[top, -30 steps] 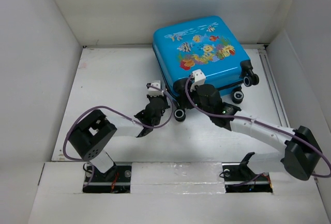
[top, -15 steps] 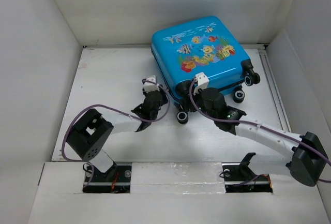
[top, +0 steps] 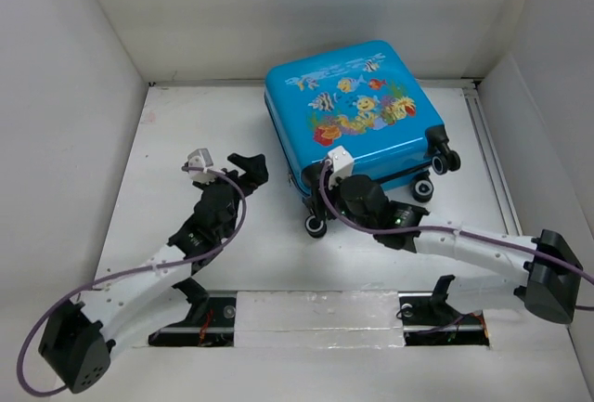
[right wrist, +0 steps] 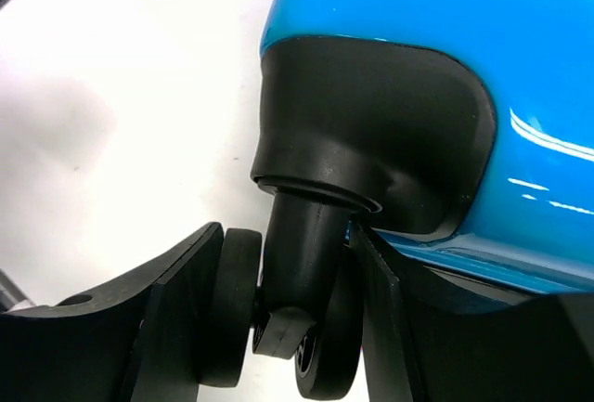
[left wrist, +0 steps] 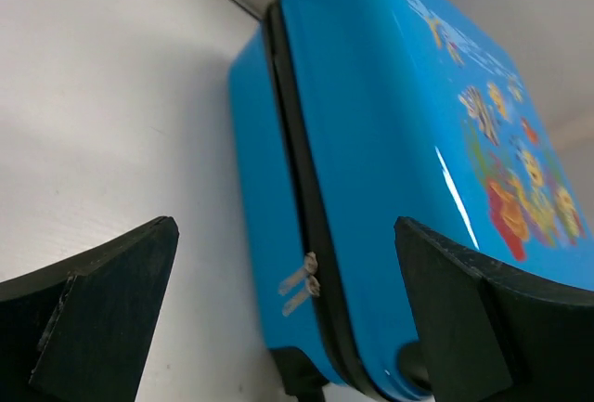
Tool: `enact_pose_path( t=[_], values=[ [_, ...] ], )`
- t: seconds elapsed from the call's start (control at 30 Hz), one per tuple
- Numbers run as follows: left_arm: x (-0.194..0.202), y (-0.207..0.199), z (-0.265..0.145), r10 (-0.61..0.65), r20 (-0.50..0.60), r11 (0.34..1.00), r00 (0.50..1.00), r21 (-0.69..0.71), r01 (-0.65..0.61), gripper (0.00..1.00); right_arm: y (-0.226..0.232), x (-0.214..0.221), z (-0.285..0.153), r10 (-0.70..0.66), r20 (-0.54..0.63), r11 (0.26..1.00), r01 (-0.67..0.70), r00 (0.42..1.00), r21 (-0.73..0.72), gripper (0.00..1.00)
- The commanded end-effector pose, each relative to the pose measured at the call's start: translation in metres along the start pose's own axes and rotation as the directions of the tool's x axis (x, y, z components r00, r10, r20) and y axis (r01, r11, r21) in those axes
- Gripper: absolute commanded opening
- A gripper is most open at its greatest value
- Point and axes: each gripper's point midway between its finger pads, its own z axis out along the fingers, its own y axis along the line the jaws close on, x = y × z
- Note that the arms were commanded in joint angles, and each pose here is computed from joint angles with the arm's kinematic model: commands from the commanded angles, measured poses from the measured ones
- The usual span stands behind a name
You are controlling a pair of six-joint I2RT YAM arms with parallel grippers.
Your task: Pack the luggage
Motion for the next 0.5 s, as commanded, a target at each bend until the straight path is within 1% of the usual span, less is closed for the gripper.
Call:
enact_pose_path(
  t=[0.0, 0.07, 0.1, 0.13, 0.17, 0.2, 0.27, 0.33, 0.37, 0.4, 0.47],
  values=[
    [0.02, 0.001, -0.021, -0.001, -0.118, 0.998, 0.993, 0.067, 0.009, 1.0, 0.098, -0.019, -0.02, -0.007, 0.036, 0.949, 0.018, 0.999, -0.315, 0.17],
    [0.015, -0.007, -0.031, -0.005, -0.134, 0.993, 0.991, 0.117, 0.021, 1.0, 0.113, -0.025, -0.021, -0.007, 0.053, 0.941, 0.025, 0.999, -0.337, 0.44],
    [0.017, -0.004, -0.035, 0.005, -0.155, 0.993, 0.988, 0.12, 0.014, 1.0, 0.123, -0.036, -0.027, -0.011, 0.081, 0.935, 0.039, 0.997, -0.353, 0.54],
    [0.012, -0.01, -0.039, -0.002, -0.157, 0.99, 0.988, 0.137, 0.023, 1.0, 0.125, -0.038, -0.029, -0.025, 0.083, 0.935, 0.053, 0.996, -0.351, 0.98],
    [0.014, -0.013, -0.044, 0.015, -0.18, 0.986, 0.984, 0.167, 0.016, 1.0, 0.127, -0.038, -0.031, -0.032, 0.078, 0.937, 0.056, 0.996, -0.344, 1.0],
    [0.007, -0.019, -0.051, 0.018, -0.173, 0.978, 0.985, 0.206, 0.018, 1.0, 0.125, -0.046, -0.036, -0.023, 0.098, 0.943, 0.054, 0.995, -0.327, 1.0],
    [0.006, -0.02, -0.06, 0.019, -0.188, 0.973, 0.982, 0.23, 0.026, 1.0, 0.123, -0.063, -0.055, -0.023, 0.142, 0.943, 0.069, 0.99, -0.327, 1.0],
    [-0.004, -0.02, -0.072, 0.006, -0.179, 0.967, 0.984, 0.252, 0.04, 1.0, 0.119, -0.073, -0.07, -0.009, 0.167, 0.942, 0.064, 0.986, -0.328, 1.0],
    [-0.005, -0.017, -0.075, 0.003, -0.176, 0.966, 0.984, 0.256, 0.043, 1.0, 0.116, -0.087, -0.088, 0.017, 0.206, 0.939, 0.055, 0.978, -0.34, 1.0],
    [-0.017, -0.022, -0.085, -0.022, -0.154, 0.954, 0.988, 0.293, 0.067, 1.0, 0.111, -0.085, -0.094, 0.018, 0.208, 0.939, 0.055, 0.978, -0.34, 1.0],
    [-0.019, -0.017, -0.093, -0.024, -0.157, 0.95, 0.987, 0.305, 0.072, 1.0, 0.095, -0.084, -0.103, 0.028, 0.227, 0.953, 0.043, 0.973, -0.299, 1.0]
  ],
)
